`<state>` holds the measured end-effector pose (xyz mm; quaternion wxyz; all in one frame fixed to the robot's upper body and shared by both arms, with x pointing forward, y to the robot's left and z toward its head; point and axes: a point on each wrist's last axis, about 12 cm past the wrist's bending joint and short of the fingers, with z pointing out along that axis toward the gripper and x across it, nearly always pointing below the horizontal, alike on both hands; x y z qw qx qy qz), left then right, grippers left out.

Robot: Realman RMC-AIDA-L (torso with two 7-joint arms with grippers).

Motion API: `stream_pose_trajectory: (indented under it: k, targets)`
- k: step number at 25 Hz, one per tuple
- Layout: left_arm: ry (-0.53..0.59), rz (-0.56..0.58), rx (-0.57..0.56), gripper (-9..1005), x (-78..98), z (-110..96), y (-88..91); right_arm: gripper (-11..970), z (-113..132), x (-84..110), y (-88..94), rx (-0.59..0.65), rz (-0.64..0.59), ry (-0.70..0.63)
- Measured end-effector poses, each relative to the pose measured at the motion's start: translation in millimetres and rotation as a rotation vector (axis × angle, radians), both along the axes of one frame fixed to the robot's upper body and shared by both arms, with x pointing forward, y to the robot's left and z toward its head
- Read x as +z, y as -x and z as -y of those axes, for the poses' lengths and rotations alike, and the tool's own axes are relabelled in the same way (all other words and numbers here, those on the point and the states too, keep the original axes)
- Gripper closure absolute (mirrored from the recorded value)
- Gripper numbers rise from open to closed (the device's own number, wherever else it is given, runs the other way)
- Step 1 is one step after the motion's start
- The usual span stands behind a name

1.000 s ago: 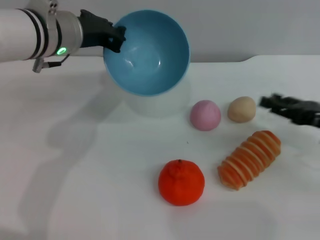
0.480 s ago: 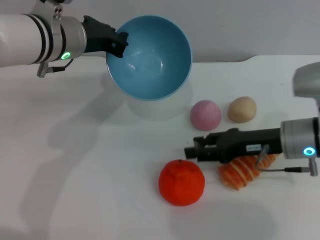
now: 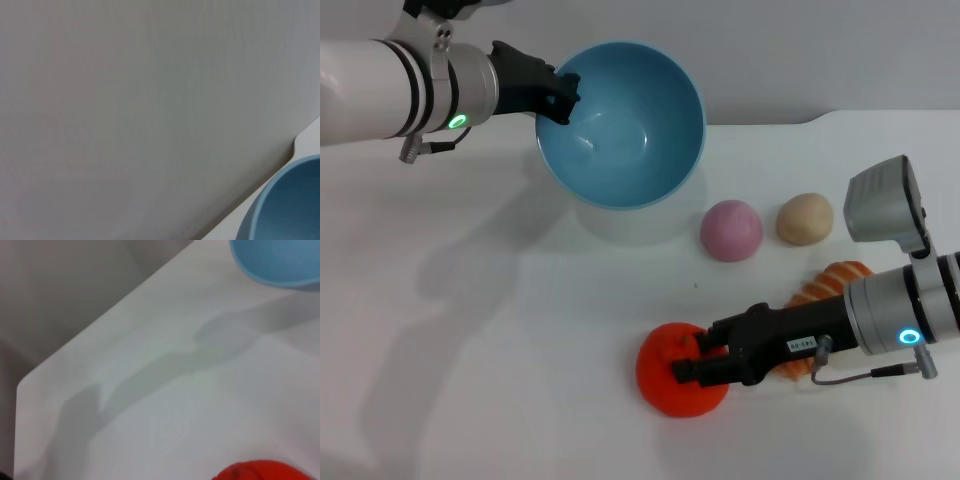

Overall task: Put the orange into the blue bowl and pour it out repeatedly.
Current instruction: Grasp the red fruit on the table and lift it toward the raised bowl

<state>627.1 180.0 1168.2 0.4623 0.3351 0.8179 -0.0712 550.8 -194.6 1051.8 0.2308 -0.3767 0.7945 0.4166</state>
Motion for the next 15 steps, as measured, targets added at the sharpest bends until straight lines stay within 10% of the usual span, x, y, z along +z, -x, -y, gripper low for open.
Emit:
stream_pose_trajectory:
  k: [15]
  targets:
    - [-0.004,-0.011,0.006,996,-4.6,-2.7,0.8,776,0.4,-0.9,-0.1,0.018,0.04,0.014]
